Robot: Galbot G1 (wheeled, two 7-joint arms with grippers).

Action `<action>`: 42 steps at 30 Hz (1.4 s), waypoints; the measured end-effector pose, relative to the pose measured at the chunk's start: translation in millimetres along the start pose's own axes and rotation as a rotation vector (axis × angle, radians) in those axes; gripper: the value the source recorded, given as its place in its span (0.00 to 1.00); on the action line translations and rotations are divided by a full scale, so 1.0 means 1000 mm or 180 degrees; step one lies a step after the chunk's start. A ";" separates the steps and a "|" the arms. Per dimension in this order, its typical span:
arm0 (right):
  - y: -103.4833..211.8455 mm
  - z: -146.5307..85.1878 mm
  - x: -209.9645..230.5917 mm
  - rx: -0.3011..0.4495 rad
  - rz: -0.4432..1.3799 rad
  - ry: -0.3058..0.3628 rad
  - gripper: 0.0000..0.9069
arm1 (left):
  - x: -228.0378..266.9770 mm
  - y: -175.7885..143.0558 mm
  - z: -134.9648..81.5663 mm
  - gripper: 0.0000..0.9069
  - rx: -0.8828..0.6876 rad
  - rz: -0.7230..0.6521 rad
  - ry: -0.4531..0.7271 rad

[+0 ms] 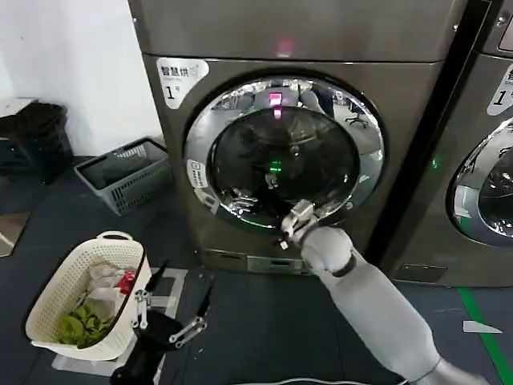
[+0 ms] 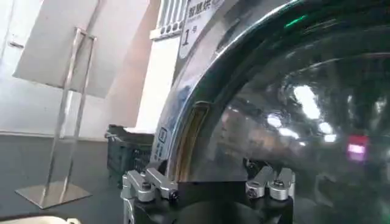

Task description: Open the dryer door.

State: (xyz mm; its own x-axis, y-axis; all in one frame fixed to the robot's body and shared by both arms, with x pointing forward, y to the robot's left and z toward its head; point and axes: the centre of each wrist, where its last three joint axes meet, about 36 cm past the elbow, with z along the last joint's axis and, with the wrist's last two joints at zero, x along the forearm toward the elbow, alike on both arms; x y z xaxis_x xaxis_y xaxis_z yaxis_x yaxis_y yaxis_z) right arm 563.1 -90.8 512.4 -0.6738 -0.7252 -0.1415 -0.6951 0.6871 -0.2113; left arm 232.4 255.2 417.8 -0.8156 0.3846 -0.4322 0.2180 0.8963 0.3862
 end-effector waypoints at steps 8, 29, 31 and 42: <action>0.007 0.000 -0.021 -0.0027 -0.0054 -0.0010 1.00 | 0.000 0.001 0.000 1.00 -0.0012 -0.0004 0.0000; 0.017 0.012 -0.063 -0.0091 -0.0167 0.0112 1.00 | 0.002 0.001 -0.003 1.00 -0.0023 -0.0013 -0.0010; 0.017 0.013 -0.067 -0.0097 -0.0185 0.0119 1.00 | 0.002 0.001 -0.003 1.00 -0.0023 -0.0013 -0.0007; 0.015 0.020 -0.081 -0.0105 -0.0331 0.0157 1.00 | 0.004 0.000 -0.004 1.00 -0.0017 -0.0025 -0.0001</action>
State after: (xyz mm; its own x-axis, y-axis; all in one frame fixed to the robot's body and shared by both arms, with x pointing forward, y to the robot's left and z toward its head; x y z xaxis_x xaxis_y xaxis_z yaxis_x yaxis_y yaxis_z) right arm 612.5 -22.5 501.5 -0.6087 -0.7901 -0.0727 -0.7692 0.6100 -0.1904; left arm 226.7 256.1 419.6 -0.8171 0.3776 -0.4357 0.2087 0.8981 0.3870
